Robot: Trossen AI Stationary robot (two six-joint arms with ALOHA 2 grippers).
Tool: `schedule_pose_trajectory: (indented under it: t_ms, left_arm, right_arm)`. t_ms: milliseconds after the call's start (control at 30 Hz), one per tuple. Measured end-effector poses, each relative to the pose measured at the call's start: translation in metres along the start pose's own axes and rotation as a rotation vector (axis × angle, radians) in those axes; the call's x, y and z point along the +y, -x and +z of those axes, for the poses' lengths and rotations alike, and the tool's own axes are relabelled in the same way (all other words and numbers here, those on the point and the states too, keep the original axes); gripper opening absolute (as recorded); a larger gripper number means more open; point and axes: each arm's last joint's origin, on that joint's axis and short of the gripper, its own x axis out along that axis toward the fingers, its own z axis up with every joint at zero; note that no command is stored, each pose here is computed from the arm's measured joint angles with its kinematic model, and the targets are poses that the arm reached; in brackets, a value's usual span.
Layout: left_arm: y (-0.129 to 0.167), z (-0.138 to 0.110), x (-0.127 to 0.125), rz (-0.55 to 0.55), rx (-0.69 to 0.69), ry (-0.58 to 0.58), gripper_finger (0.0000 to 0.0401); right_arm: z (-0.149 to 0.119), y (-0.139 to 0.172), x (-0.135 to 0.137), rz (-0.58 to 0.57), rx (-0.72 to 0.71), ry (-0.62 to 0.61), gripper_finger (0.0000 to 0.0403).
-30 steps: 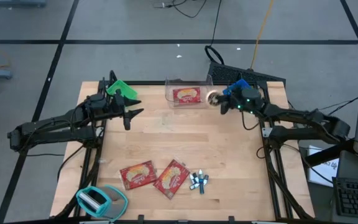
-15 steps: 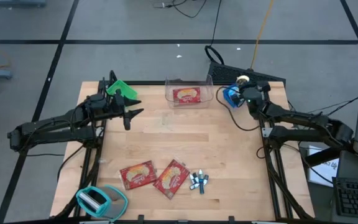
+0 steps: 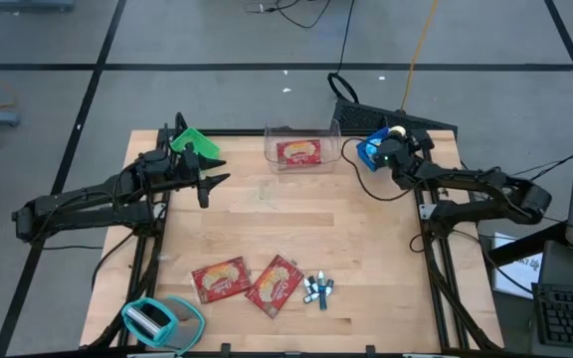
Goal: Pick & Place Food Item
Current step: Put the black donut into the blue bin
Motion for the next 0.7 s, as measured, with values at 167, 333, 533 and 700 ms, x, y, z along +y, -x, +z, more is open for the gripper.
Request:
schedule_pose_trajectory:
  t_ms: [167,333,533,700]
  left_arm:
    - [0.000,0.000,0.000,0.000,0.000,0.000,0.0186]
    - [0.000,0.000,0.000,0.000,0.000,0.000,0.0186]
    - [0.000,0.000,0.000,0.000,0.000,0.000,0.0186]
    - [0.000,0.000,0.000,0.000,0.000,0.000,0.0186]
  right_arm:
    - [-0.003,-0.011,0.005,0.032,0.027,-0.023,0.0020]
    - [-0.007,-0.019,0.007,0.034,0.057,-0.007,0.0020]
    - [-0.004,-0.020,0.004,0.006,0.044,-0.033,0.0020]
    - [0.005,-0.020,0.002,-0.004,-0.023,-0.033,0.0020]
